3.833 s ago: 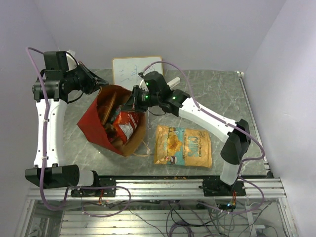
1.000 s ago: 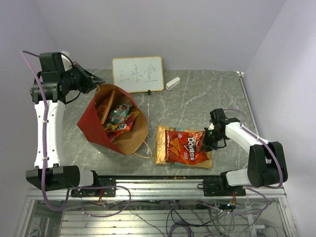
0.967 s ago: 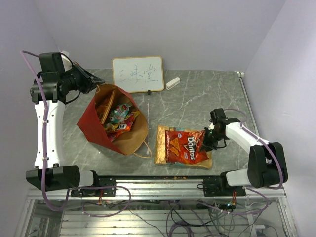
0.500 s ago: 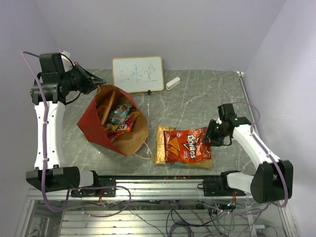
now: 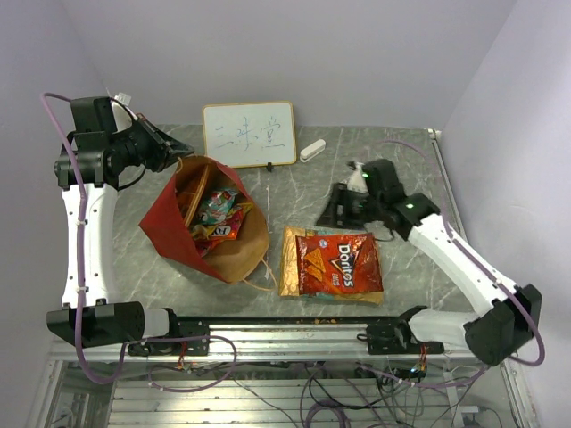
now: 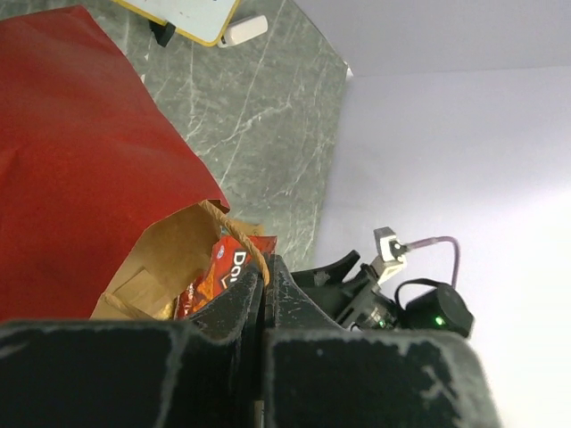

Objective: Take the snacks out of the paper bag

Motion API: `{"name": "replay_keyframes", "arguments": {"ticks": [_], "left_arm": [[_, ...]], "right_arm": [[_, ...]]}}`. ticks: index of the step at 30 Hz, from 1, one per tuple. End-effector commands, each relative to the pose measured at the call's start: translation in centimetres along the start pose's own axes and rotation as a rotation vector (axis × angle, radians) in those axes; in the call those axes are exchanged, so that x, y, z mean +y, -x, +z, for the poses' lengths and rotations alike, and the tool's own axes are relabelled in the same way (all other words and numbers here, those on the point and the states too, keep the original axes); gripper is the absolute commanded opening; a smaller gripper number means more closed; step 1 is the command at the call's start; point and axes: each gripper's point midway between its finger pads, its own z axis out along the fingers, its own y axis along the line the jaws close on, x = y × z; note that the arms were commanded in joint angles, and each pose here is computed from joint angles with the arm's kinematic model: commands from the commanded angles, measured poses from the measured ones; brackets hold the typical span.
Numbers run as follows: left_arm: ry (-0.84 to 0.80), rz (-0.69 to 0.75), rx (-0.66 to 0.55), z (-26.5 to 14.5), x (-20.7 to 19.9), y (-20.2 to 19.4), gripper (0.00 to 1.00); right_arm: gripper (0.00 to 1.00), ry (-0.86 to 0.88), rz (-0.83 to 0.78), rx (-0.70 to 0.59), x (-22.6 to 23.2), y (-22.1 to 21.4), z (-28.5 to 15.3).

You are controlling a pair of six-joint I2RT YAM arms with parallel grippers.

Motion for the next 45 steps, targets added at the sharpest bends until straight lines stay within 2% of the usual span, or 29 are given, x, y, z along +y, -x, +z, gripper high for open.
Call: {"name": "replay_keyframes", "arguments": {"ticks": [1, 5, 9, 12, 19, 22, 27, 33, 39, 45], "left_arm": [[-0.075, 0.069, 0.002, -1.9, -2.2, -0.2, 0.07], [-0.085, 0.085, 0.029, -2.2, -2.6, -0.6, 0.07], [-0.1, 0.089, 0.054, -2.7, -2.9, -1.2, 0.07], [-0.111, 0.084, 0.067, -2.9, -3.0, -1.6, 0.07], [-0.15, 0.054, 0.106, -3.0, -3.5, -2.4, 0.07], [-0.154, 0.044, 0.114, -3.0, -3.6, -2.5, 0.07], [-0.106, 0.039, 0.117, -3.1, -2.8, -2.6, 0.07], [-0.172, -0.015, 0.165, -2.7, -3.1, -3.5, 0.07], [-0.147, -0.017, 0.193, -2.8, -2.2, -4.4, 0.07], [-0.084, -0.009, 0.211, -3.1, -1.2, -4.9, 0.07]], "right_arm": [[0.54, 0.249, -0.133, -0.062, 11.9, 1.2, 1.4], [0.47, 0.279, -0.126, -0.122, 19.5, 0.6, 4.0], [0.46, 0.4, -0.131, -0.388, 26.8, 0.7, 3.7], [0.47, 0.401, -0.065, -0.41, 28.5, 1.2, 5.5], [0.48, 0.331, 0.073, -0.422, 29.3, 1.3, 10.6], [0.48, 0.284, 0.08, -0.438, 28.9, 1.5, 12.9], [0.48, 0.143, 0.081, -0.481, 25.6, 3.4, 14.4], [0.48, 0.01, 0.04, -0.526, 21.4, 6.6, 15.2], [0.47, 0.037, -0.045, -0.518, 22.0, 8.9, 14.9], [0.47, 0.139, 0.009, -0.45, 25.9, 5.0, 13.8]]}}
